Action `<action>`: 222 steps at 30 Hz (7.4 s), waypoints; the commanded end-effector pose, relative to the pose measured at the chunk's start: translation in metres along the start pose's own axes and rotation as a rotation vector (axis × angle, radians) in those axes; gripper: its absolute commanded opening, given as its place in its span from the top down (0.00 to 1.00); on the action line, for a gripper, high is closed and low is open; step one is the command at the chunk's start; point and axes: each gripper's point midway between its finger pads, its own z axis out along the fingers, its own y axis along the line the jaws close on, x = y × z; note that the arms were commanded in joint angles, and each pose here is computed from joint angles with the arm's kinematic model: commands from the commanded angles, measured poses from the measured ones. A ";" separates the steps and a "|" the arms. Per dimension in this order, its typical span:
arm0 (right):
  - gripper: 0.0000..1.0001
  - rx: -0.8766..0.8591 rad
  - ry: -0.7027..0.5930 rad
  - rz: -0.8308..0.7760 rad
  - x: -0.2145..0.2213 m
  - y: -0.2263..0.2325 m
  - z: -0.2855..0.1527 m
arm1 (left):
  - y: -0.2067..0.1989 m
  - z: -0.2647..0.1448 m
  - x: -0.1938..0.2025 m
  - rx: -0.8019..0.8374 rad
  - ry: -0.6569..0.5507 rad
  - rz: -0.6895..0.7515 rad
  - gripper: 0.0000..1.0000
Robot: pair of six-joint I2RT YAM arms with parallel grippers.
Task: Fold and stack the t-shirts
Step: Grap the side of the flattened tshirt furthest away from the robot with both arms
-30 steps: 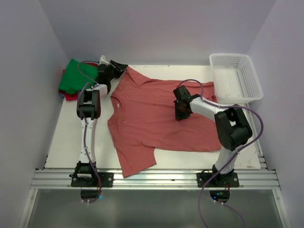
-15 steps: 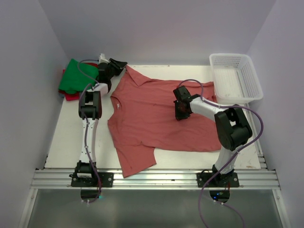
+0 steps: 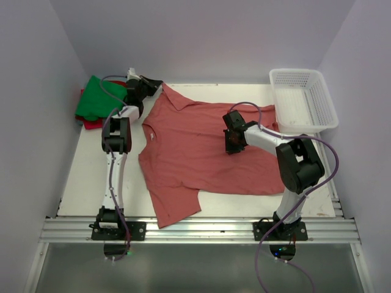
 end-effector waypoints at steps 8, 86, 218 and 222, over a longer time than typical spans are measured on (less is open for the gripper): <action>1.00 0.014 -0.049 0.013 -0.008 -0.004 -0.008 | -0.048 -0.007 -0.021 0.106 -0.023 0.067 1.00; 0.34 0.336 -0.442 0.344 -0.287 -0.144 0.088 | -0.056 -0.149 -0.120 -0.033 -0.083 0.211 1.00; 0.79 0.183 -0.532 0.299 -0.300 -0.139 0.093 | -0.022 -0.139 -0.098 -0.033 -0.026 0.129 1.00; 0.82 0.189 -0.554 0.296 -0.305 -0.140 0.081 | -0.023 -0.139 -0.098 -0.031 -0.025 0.128 1.00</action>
